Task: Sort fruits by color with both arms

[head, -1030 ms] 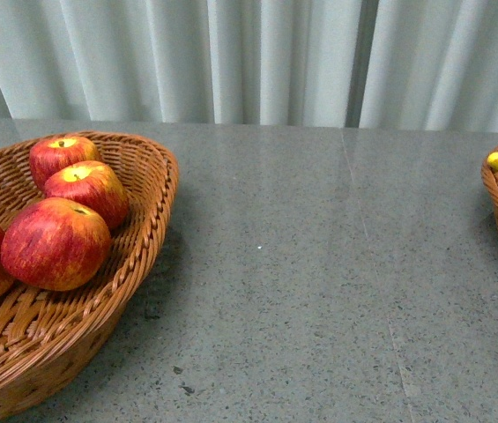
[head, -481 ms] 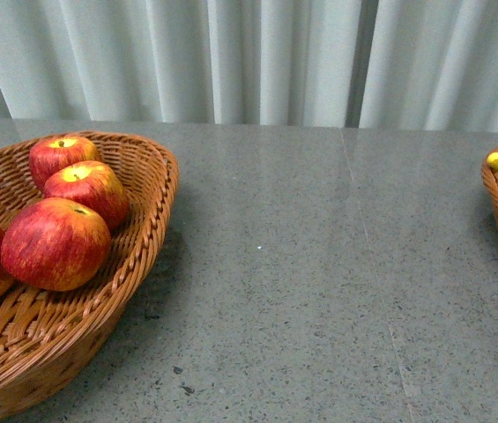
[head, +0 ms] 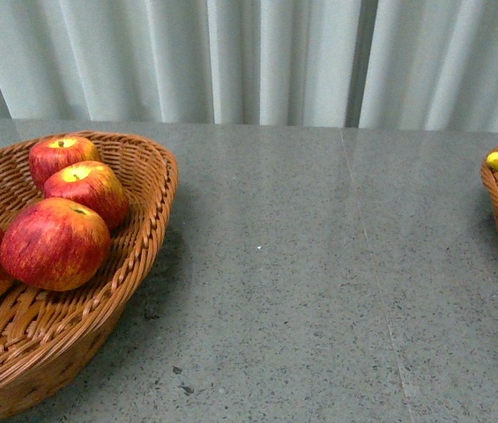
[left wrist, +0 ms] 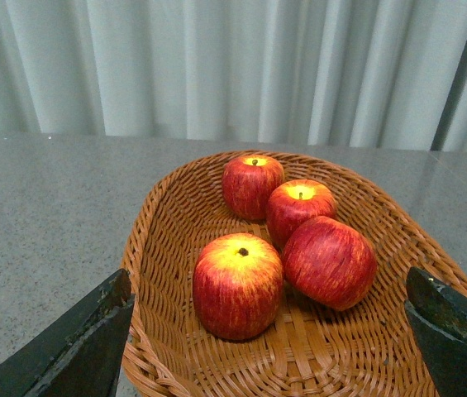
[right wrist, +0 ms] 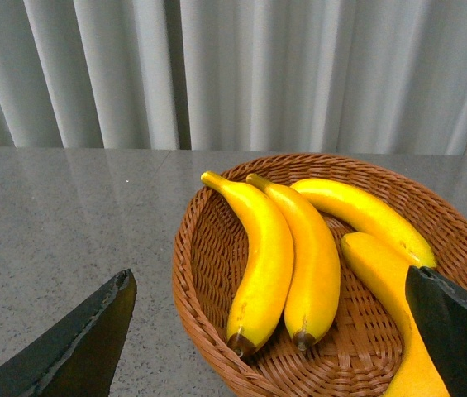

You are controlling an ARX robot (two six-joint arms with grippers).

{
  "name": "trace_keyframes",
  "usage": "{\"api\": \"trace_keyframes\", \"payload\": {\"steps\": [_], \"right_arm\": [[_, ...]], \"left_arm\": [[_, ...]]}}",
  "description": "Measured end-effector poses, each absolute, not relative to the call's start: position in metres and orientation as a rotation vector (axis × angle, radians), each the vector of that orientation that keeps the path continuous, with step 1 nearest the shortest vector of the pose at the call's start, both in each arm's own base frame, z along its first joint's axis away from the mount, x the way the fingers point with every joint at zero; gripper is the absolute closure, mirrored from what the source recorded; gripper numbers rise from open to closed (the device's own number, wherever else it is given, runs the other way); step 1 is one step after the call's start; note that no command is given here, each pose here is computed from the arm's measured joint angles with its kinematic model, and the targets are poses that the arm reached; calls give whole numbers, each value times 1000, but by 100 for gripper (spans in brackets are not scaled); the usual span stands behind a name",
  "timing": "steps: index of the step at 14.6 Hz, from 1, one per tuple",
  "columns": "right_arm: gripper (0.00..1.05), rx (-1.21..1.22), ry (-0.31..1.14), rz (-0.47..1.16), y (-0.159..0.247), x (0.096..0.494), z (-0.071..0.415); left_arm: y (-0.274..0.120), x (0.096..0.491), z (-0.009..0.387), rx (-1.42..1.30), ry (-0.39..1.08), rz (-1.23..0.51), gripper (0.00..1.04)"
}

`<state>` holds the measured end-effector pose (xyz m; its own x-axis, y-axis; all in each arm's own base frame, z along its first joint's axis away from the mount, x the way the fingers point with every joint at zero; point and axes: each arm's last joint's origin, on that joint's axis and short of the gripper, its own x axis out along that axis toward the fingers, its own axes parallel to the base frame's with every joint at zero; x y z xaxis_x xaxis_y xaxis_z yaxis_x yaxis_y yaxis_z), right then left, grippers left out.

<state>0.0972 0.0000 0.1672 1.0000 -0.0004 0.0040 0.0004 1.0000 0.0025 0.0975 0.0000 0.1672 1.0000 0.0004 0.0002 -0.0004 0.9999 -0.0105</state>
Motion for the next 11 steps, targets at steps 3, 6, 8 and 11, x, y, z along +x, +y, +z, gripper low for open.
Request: {"api": "trace_keyframes", "payload": {"steps": [3,6,8,11], "right_arm": [[7,2,-4,0,0,97,167],[6,2,-4,0,0,97,167],[6,2,-4,0,0,97,167],[7,2,-4,0,0,97,167]], "left_arm": [[0,97,167,-10,0,0,7],[0,97,167,-10,0,0,7],[0,97,167,-10,0,0,7],[0,97,167,-10,0,0,7]]}}
